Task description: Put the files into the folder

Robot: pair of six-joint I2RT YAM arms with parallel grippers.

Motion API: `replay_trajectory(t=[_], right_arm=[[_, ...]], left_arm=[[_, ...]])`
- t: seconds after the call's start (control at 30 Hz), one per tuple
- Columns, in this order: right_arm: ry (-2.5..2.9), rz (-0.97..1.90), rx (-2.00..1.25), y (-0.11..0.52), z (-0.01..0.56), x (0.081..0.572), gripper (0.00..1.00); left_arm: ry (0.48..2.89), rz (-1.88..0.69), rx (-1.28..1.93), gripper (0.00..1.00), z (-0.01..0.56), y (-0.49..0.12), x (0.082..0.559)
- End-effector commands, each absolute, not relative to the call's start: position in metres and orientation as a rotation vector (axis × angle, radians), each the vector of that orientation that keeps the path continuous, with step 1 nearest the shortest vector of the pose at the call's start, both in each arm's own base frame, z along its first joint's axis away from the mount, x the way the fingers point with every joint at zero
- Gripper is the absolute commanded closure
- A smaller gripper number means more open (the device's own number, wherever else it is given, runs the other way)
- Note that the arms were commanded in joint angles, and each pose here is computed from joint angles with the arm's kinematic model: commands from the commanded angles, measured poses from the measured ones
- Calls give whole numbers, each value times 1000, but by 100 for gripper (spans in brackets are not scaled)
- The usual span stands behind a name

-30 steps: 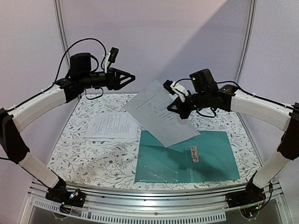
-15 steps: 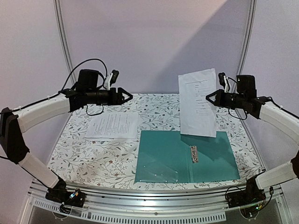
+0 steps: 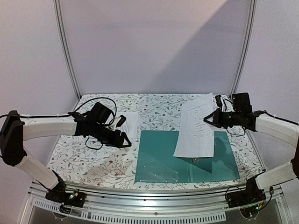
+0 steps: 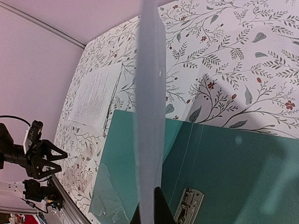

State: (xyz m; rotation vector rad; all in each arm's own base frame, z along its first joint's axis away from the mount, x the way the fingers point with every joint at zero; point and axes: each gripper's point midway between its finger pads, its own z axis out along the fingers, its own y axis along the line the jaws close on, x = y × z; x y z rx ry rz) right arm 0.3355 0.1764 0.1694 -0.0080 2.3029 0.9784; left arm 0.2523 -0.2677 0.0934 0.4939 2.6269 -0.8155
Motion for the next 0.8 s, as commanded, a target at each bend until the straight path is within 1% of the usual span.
replay_trajectory(t=[0.0, 0.53, 0.63, 0.77], right_arm=[[2286, 978, -61, 178, 169, 329, 100], [2350, 1002, -193, 196, 148, 313, 100], [2366, 1017, -220, 204, 146, 309, 100], [2389, 1018, -252, 213, 141, 305, 100]], left_arm=[[2709, -741, 607, 37, 77, -261, 215], [2785, -613, 1143, 37, 32, -283, 123], [2766, -557, 1204, 38, 28, -288, 116], [2752, -425, 1236, 38, 26, -286, 118]])
